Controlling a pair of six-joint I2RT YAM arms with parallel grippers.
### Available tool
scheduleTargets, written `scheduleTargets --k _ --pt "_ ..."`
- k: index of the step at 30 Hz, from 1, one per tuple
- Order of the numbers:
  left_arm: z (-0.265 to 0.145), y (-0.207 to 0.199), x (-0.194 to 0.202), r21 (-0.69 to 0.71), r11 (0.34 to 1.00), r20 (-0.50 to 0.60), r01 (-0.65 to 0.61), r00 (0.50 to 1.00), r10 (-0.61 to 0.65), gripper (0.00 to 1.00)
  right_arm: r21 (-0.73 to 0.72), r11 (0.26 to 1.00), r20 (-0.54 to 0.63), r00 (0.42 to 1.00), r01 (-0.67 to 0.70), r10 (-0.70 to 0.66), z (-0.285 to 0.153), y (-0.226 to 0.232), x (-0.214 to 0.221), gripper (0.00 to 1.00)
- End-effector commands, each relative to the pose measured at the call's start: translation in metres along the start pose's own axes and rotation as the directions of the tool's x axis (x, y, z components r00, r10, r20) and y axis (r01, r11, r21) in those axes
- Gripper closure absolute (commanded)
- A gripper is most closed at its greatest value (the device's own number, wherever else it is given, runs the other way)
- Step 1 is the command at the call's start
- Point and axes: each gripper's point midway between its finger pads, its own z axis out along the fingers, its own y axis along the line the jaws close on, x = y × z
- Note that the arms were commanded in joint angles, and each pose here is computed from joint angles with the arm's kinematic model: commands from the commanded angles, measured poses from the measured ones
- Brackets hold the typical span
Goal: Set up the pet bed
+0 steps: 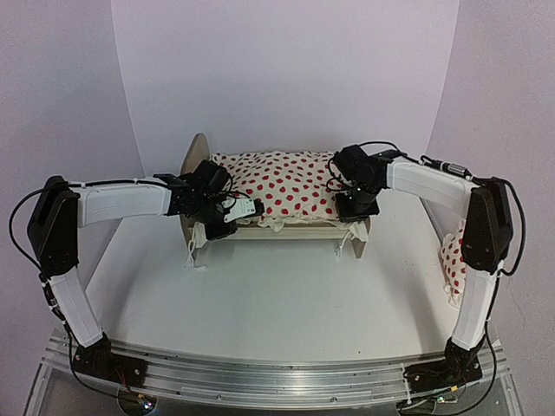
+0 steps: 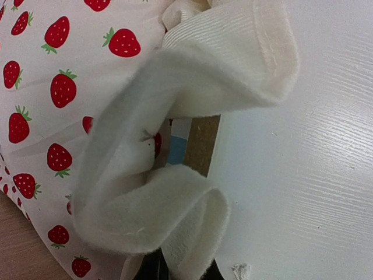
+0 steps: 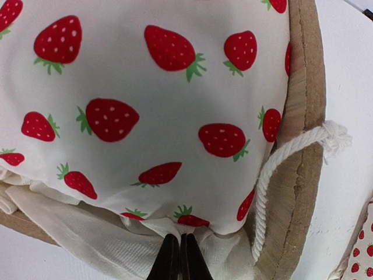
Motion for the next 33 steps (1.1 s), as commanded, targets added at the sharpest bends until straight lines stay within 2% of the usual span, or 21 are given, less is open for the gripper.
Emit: scheduleTargets --k 1,3,8,13,16,18,24,25,29,33 --pt "-0.057 0.055 -0.032 -0.125 0.986 0.161 0.110 0.983 -0.090 0.93 -0.088 0.996 0.076 0.997 0.015 -0.008 -0.052 -0.004 -0.016 1.00" --pt "-0.061 0.042 -0.034 -0.073 0.993 0.194 0.094 0.978 -0.078 0.87 -0.121 0.993 0.069 0.998 0.015 -0.006 -0.055 -0.001 -0.014 1.00" --pt "-0.056 0.028 -0.032 -0.015 0.996 0.205 0.088 0.975 -0.083 0.84 -0.171 0.985 0.036 0.999 0.003 0.003 -0.051 0.008 -0.008 1.00" --pt "-0.063 0.028 -0.046 0.029 0.996 0.265 0.081 0.960 -0.086 0.63 -0.207 0.978 0.007 1.000 0.005 -0.004 -0.047 0.014 0.001 1.00" --pt "-0.064 0.026 -0.053 0.053 0.996 0.283 0.069 0.956 -0.082 0.58 -0.224 0.974 -0.003 1.000 -0.003 0.002 -0.045 0.017 0.004 1.00" --pt "-0.063 0.027 -0.052 0.052 0.997 0.274 0.065 0.959 -0.077 0.63 -0.230 0.973 -0.001 1.000 -0.005 0.005 -0.045 0.018 0.004 1.00" --pt "-0.061 0.022 -0.030 0.048 0.998 0.209 0.051 0.976 -0.060 0.90 -0.225 0.974 0.004 1.000 0.001 0.000 -0.045 0.016 0.006 1.00" --pt "-0.061 0.021 -0.026 0.053 0.997 0.201 0.054 0.978 -0.063 0.98 -0.222 0.975 0.002 1.000 0.001 0.000 -0.045 0.015 0.007 1.00" --pt "-0.075 0.027 -0.019 0.064 0.994 0.210 0.085 0.973 -0.096 1.00 -0.209 0.978 0.039 0.999 0.005 0.004 -0.058 0.009 0.002 1.00" --pt "-0.110 0.055 -0.014 -0.044 0.993 0.282 0.111 0.955 -0.094 1.00 -0.225 0.974 0.081 0.997 0.007 0.011 -0.078 0.002 0.000 1.00"
